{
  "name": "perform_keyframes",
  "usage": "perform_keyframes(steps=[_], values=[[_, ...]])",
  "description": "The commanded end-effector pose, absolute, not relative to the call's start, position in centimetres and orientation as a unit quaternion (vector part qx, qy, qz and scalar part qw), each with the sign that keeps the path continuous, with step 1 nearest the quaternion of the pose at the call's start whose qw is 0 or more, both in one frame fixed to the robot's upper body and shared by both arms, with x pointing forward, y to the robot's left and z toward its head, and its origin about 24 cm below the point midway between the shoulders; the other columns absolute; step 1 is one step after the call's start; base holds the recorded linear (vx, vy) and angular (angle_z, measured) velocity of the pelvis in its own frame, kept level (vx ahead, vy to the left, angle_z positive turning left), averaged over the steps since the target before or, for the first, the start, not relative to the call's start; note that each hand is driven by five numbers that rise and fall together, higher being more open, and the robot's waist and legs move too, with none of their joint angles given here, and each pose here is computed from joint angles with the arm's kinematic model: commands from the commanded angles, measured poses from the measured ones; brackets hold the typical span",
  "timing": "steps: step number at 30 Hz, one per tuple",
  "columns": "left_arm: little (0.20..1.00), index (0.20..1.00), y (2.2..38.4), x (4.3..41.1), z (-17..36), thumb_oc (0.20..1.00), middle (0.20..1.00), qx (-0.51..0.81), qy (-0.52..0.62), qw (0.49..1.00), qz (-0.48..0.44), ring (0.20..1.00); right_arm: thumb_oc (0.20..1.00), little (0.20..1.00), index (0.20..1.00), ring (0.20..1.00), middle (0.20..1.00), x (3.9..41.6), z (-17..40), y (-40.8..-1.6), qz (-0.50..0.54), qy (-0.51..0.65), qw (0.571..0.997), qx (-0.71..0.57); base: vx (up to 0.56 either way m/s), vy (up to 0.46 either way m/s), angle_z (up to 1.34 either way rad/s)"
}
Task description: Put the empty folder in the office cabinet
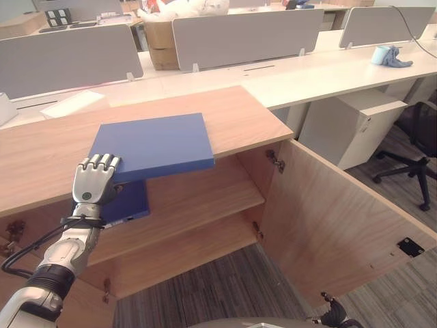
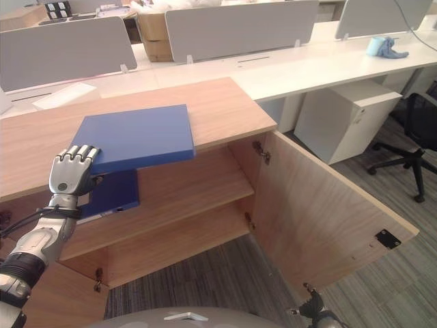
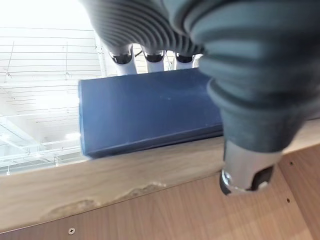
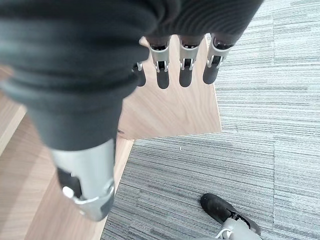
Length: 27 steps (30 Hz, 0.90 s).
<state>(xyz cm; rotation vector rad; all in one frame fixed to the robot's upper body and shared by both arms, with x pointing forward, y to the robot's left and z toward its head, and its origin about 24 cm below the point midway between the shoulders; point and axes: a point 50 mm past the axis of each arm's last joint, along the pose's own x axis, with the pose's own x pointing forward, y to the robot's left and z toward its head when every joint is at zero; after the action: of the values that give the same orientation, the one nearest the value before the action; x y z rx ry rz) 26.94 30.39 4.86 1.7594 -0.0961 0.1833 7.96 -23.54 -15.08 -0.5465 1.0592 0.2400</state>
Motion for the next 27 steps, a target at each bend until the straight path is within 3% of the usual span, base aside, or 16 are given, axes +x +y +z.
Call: perform_keyframes(steps=[1, 17, 27], values=[[0.200, 0.200, 31.5, 27.6, 6.9, 0.200, 0.200, 0.763, -0.044, 0.639, 0.084, 0.200, 1.000, 1.000, 1.000, 1.000, 1.000, 11.0, -14.1, -23.8, 0.103, 0.449, 0.846, -0.269, 0.00, 0.000, 0.00], [0.200, 0.200, 24.4, 25.9, 12.1, 0.200, 0.200, 0.614, -0.241, 0.750, 0.043, 0.200, 1.000, 1.000, 1.000, 1.000, 1.000, 11.1, -14.0, -24.1, 0.087, 0.455, 0.847, -0.262, -0.06, 0.009, 0.05], [0.200, 0.200, 22.6, 24.0, 14.2, 0.200, 0.200, 0.490, -0.285, 0.823, 0.021, 0.200, 1.000, 1.000, 1.000, 1.000, 1.000, 11.9, -13.8, -23.7, 0.096, 0.445, 0.852, -0.261, -0.04, 0.009, 0.07]])
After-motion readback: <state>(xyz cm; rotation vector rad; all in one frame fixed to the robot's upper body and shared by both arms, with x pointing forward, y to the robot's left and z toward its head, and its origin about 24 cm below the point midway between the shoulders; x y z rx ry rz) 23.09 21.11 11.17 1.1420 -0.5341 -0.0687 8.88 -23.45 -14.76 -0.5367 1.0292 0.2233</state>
